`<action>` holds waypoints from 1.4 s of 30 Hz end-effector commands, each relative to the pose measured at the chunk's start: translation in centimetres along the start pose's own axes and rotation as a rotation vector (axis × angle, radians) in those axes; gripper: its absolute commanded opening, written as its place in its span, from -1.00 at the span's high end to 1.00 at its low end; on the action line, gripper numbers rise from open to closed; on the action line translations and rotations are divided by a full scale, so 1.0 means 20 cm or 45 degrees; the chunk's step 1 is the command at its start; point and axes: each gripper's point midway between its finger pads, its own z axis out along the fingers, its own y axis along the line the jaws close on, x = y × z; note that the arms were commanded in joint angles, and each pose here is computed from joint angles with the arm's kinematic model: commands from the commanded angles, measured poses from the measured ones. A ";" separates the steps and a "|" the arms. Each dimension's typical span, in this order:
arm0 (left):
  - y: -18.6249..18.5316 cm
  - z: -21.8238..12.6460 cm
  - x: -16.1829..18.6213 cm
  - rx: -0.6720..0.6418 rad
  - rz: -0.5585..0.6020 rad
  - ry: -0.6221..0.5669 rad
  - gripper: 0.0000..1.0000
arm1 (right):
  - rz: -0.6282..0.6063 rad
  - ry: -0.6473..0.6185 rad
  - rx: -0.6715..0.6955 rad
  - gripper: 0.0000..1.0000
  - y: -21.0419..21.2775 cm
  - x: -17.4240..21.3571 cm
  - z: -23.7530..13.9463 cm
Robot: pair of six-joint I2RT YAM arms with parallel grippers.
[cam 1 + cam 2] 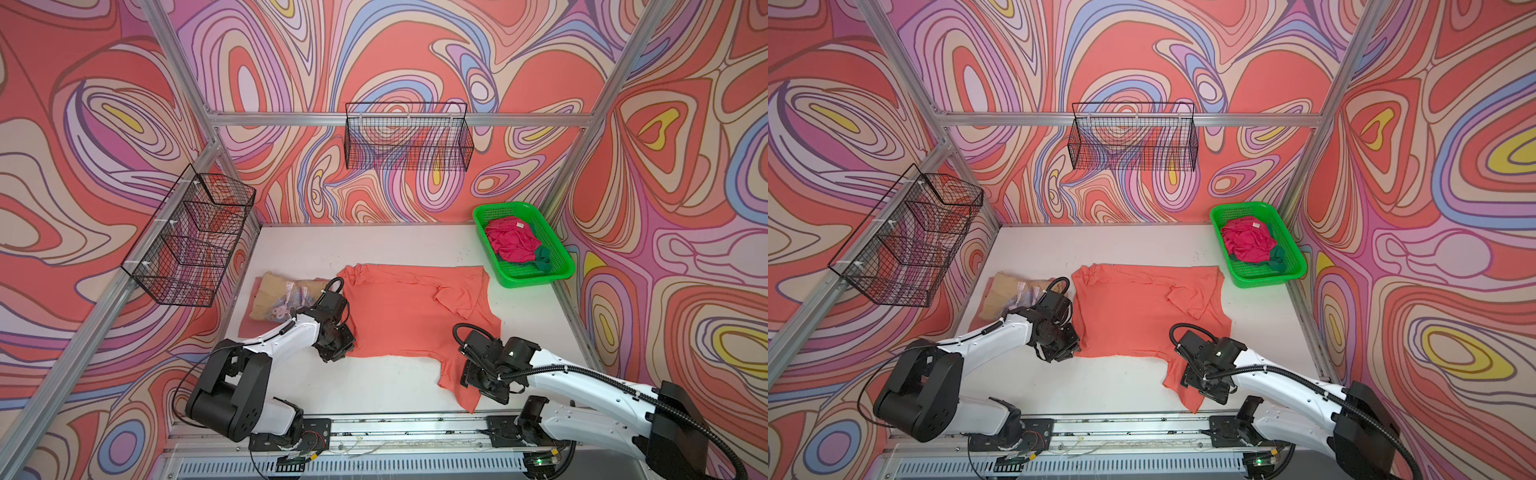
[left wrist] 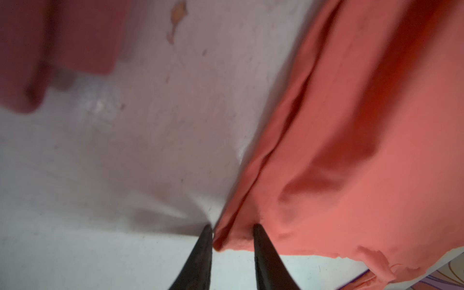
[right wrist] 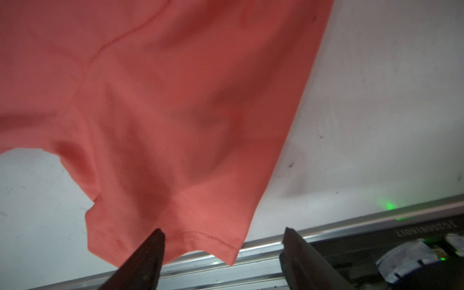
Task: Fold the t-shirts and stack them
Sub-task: 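Move both grippers to the shirt's near hem corners and grasp them, then pull the near hem corners toward the robot with both grippers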
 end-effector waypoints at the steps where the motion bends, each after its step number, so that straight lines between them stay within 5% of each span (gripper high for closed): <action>1: 0.03 0.04 -0.03 -0.056 0.020 -0.030 0.40 | 0.048 0.021 0.039 -0.55 -0.05 0.04 0.03; 11: 0.02 0.03 -0.04 -0.050 0.030 -0.038 0.98 | -0.019 0.064 0.074 -0.46 -0.02 0.14 0.09; 21: -0.01 -0.13 -0.06 -0.031 0.056 -0.112 1.00 | -0.047 0.095 0.081 -0.23 -0.03 0.21 0.16; 29: 0.03 -0.22 -0.04 -0.067 0.060 -0.146 1.00 | -0.040 0.070 0.073 0.23 -0.04 0.21 0.18; 38: 0.09 -0.27 0.01 -0.136 0.028 -0.172 1.00 | -0.023 -0.109 0.015 1.00 0.02 0.08 0.00; 42: 0.12 -0.26 0.01 -0.197 0.006 -0.173 1.00 | -0.010 -0.282 -0.003 1.00 0.04 -0.03 -0.19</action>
